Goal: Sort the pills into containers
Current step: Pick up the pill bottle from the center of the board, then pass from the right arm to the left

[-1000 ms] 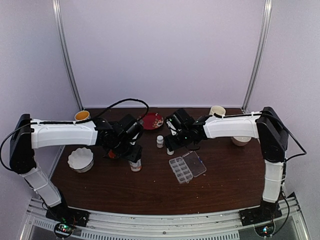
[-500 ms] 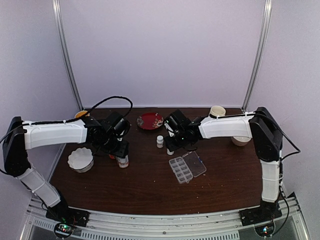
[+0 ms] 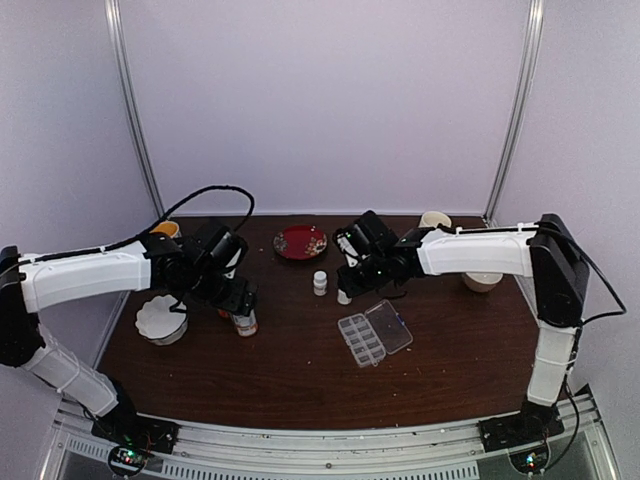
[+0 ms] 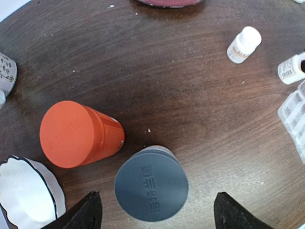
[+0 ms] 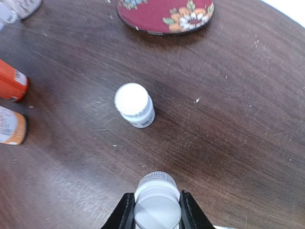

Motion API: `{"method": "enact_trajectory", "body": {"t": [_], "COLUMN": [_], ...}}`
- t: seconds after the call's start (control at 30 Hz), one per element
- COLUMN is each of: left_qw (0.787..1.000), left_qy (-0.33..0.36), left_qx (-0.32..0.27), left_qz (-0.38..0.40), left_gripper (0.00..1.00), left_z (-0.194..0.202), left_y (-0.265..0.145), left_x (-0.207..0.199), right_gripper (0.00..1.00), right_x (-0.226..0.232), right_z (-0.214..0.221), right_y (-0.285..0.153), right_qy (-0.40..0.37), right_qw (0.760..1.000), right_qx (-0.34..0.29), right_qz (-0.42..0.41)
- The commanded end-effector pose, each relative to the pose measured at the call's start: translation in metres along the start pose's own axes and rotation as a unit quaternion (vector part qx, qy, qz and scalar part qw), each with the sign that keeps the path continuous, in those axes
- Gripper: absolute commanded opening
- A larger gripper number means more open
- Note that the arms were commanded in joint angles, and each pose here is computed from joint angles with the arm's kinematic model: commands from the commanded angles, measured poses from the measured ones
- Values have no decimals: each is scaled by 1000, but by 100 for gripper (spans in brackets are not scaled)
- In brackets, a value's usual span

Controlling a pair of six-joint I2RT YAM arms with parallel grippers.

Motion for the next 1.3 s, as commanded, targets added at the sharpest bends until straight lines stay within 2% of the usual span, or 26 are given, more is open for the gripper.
{"method": "enact_trajectory", "body": {"t": [0.0,0.1,0.2,0.3,0.37,0.47,0.6,0.73,0.83,0.93,0.97,1.1,1.27], "left_qw": [999,996,989,974,956,919,874,834,783,750,743,743,754], "left_qy": [15,35,53,71,86,128,184,238,311,350,359,391,392], "left_qx": [-35,-66,-120,-186,-231,-286,-326,-397,-451,-492,-498,-485,-477], "left_qz": [27,42,68,109,159,239,308,299,294,271,267,244,222], "left_gripper": [88,97,98,98,98,96,91,90,91,91,97,98,88], "left_z": [-9,-14,-18,-19,-19,-19,-12,-4,7,13,12,5,-7], "left_y": [-23,-46,-72,-92,-107,-123,-131,-142,-149,-150,-149,-143,-137], "left_x": [-10,-20,-27,-32,-36,-48,-64,-77,-91,-101,-104,-119,-129], "right_gripper": [18,15,11,7,6,3,1,1,1,0,0,0,0], "right_x": [5,12,20,34,37,36,34,32,32,37,39,50,63], "right_z": [-17,-13,-2,8,19,31,39,41,40,40,40,41,43], "right_y": [-45,-70,-98,-138,-161,-187,-206,-220,-225,-229,-230,-235,-234], "right_qy": [2,-3,-11,-52,-89,-131,-165,-175,-169,-171,-170,-172,-178], "right_qw": [997,990,972,924,893,865,846,839,844,849,850,848,846], "right_qx": [-59,-75,-92,-144,-180,-215,-232,-244,-248,-247,-249,-257,-254], "right_qz": [-50,-121,-215,-349,-403,-433,-451,-454,-444,-435,-431,-431,-434]}}
Point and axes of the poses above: each gripper's point midway between its finger pads, its own y axis out along the fingers, its own x axis along the line the jaws close on, z = x × y, the point moved 8 cm from there along -y, back along the fingers, and after that the axes turned 5 degrees about y, right-handed, at the moved point
